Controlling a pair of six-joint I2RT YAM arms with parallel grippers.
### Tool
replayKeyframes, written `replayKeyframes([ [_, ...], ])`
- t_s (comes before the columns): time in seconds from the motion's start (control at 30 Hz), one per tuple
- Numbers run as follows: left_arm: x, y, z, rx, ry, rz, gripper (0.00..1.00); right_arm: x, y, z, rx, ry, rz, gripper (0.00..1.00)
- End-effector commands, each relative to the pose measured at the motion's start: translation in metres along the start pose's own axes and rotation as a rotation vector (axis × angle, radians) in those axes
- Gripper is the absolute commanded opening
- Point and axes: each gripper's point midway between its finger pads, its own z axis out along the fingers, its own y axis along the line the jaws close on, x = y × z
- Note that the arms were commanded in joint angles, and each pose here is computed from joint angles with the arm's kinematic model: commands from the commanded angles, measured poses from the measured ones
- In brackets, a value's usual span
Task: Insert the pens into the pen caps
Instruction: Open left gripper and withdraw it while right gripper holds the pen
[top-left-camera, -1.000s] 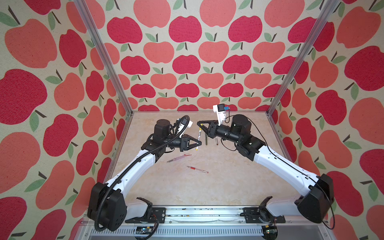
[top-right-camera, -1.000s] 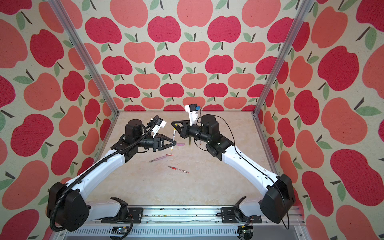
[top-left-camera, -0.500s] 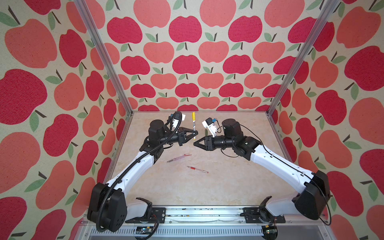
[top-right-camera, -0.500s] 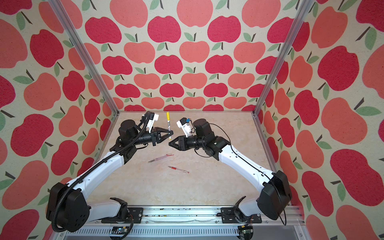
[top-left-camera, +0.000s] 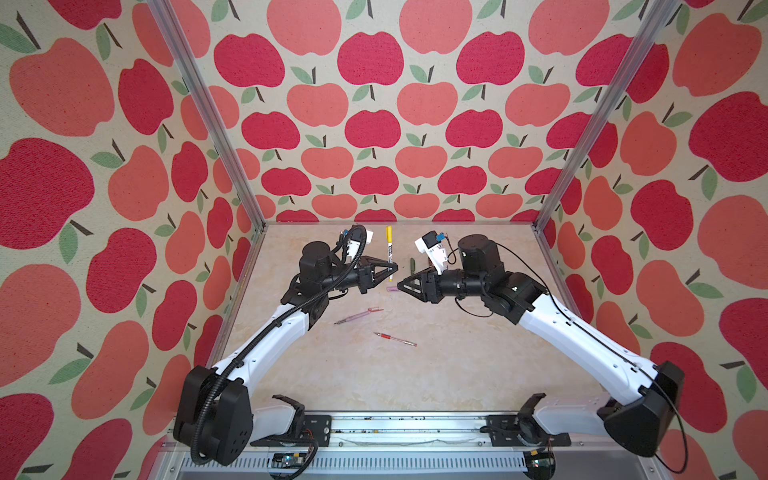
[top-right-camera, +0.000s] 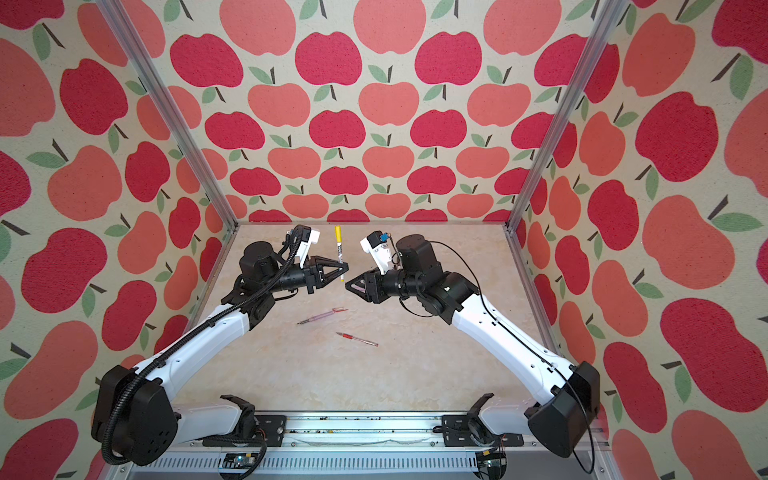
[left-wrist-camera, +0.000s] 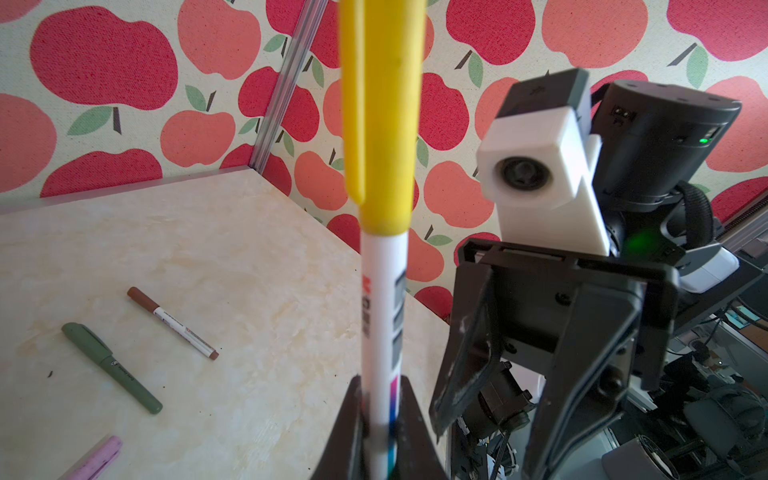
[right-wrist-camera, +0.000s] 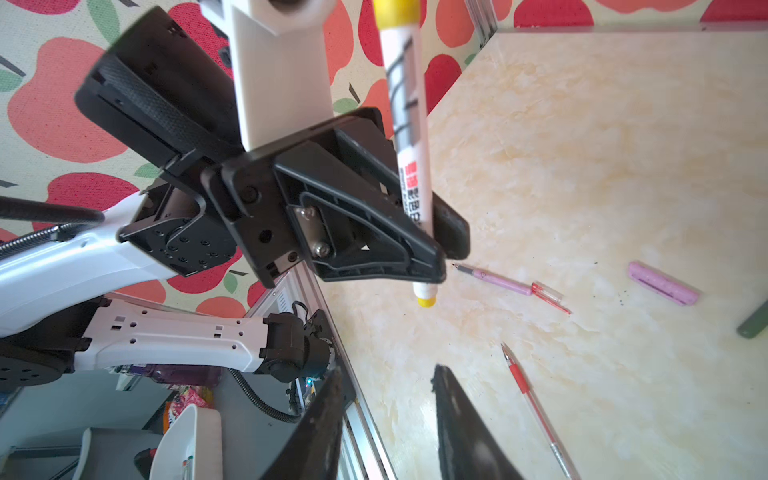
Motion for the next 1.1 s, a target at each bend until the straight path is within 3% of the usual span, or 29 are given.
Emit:
replayKeyframes([
  [0.0, 0.003, -0.010, 0.000, 0.009, 0.004, 0.033, 0.00, -0.014, 0.001, -0.011, 0.046, -0.041, -0.066, 0.42],
  [0.6, 0.019, -0.024, 0.006, 0.029, 0.021, 0.019, 0.00, -0.048, -0.001, 0.008, 0.044, -0.120, -0.088, 0.40],
  [1.07, 0.017, -0.025, 0.014, 0.050, 0.012, 0.001, 0.00, -0.048, -0.007, 0.016, 0.041, -0.126, -0.070, 0.17],
])
